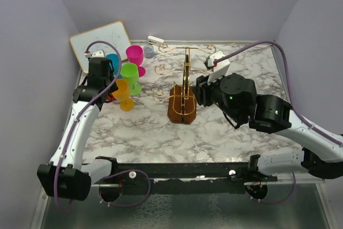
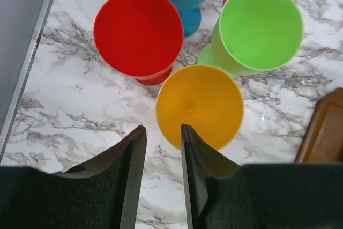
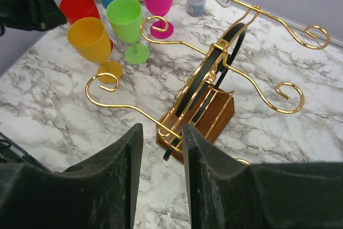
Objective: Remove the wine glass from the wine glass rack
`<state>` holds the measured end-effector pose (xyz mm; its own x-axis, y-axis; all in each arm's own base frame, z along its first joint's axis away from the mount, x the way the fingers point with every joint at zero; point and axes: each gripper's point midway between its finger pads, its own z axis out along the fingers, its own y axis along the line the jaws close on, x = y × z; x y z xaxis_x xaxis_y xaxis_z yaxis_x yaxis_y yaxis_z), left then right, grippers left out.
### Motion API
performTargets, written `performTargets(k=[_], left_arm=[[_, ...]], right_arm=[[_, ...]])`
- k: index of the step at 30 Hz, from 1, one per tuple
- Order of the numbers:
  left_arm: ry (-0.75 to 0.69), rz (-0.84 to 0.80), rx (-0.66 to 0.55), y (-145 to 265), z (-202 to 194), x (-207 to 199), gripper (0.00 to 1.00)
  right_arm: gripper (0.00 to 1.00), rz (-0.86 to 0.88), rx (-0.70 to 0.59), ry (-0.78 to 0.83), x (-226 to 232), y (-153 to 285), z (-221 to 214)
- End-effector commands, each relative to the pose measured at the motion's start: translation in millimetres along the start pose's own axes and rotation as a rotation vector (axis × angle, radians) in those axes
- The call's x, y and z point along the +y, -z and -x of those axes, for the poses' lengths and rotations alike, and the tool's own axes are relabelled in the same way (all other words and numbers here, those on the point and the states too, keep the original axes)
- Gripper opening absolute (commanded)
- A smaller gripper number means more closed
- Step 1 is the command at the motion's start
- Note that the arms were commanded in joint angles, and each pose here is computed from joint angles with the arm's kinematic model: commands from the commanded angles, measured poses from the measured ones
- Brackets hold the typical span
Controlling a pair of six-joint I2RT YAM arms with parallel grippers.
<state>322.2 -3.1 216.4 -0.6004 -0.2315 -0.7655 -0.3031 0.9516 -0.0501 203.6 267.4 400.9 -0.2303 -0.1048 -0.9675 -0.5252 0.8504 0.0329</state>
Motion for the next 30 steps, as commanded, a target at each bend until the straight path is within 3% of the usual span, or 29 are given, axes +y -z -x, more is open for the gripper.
performTargets(k=[1, 7, 12, 17, 21, 25, 28, 30], left_arm=[[0.057, -0.104, -0.175, 53, 31, 0, 0.35], [0.137, -0.215, -0.421, 119, 27, 16, 0.35], [0.142, -0.185, -0.439, 125, 5, 30, 0.35], [0.171, -0.194, -0.513, 134, -4, 39, 0.34], [0.188, -0.185, -0.584, 138, -11, 50, 0.34], [0.202, -0.146, -0.622, 141, -15, 62, 0.34], [0.189, -0.107, -0.605, 139, -18, 69, 0.34], [0.191, -0.097, -0.597, 137, -19, 69, 0.34]], right_arm=[[0.38, 0.048, -0.030, -0.056, 5, 8, 0], [0.44, 0.166, -0.163, -0.128, 7, 29, 9], [0.46, 0.196, -0.197, -0.112, 9, 34, 17], [0.48, 0.100, -0.157, 0.036, 13, 8, 45], [0.50, 0.080, -0.093, 0.065, 0, -42, 77], [0.46, 0.143, -0.066, -0.157, -78, -91, 108], [0.47, 0.072, -0.165, -0.326, -152, -83, 122], [0.50, -0.001, -0.193, -0.424, -195, -76, 104]])
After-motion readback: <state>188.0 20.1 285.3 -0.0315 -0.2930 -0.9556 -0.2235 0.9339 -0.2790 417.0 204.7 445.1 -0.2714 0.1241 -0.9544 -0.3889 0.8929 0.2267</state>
